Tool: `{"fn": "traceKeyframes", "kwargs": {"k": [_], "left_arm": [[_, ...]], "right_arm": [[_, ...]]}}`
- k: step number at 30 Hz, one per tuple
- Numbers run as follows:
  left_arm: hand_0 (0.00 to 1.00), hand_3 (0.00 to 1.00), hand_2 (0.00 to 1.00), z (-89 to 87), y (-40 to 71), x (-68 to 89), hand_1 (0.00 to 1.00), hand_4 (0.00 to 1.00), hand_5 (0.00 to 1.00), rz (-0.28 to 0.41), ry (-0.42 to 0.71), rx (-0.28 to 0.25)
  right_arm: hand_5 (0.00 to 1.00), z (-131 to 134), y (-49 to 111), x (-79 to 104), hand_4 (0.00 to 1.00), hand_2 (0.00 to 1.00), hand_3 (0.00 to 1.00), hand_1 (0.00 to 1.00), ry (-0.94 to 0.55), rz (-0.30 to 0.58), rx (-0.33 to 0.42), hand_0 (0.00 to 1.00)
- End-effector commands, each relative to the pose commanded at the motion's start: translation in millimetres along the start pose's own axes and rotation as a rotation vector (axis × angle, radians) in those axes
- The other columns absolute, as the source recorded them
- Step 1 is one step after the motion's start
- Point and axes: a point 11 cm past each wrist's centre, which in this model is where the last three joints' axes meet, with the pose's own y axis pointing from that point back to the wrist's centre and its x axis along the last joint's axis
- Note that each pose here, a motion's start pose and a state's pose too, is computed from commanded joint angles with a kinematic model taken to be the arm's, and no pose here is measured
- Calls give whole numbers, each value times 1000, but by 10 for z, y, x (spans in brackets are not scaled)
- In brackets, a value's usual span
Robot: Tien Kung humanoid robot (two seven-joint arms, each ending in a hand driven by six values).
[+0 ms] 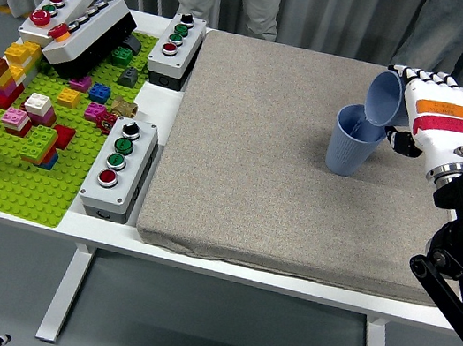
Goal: Pick cup pour cup place
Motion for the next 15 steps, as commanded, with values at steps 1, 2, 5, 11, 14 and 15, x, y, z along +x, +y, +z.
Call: {"fn": "traceKeyframes", "kwargs": {"k": [1,2,5,11,14,15], "left_arm": [[837,806,883,-4,0,0,809,647,998,0,0,1],[837,806,883,-10,0,0,809,647,998,0,0,2],[838,806,883,-18,1,1,809,648,998,0,0,3],[838,806,883,-16,1,0,809,648,998,0,1,3],[838,806,883,-20,1,2,809,648,998,1,2,3],[838,806,883,-21,1,2,809,648,998,1,2,3]], "right_arm": [[186,-2,1,-3,811,656,688,740,2,-2,1,882],[186,-5,4,-8,811,656,688,740,5,-5,4,882],[184,-11,7,-14,810,659,686,740,12,-10,8,883],[183,-16,3,-2,810,657,682,740,25,-13,15,883],[183,-16,0,-3,810,657,682,740,36,-18,19,883],[183,-17,-1,-2,810,657,682,740,38,-19,19,883]]}}
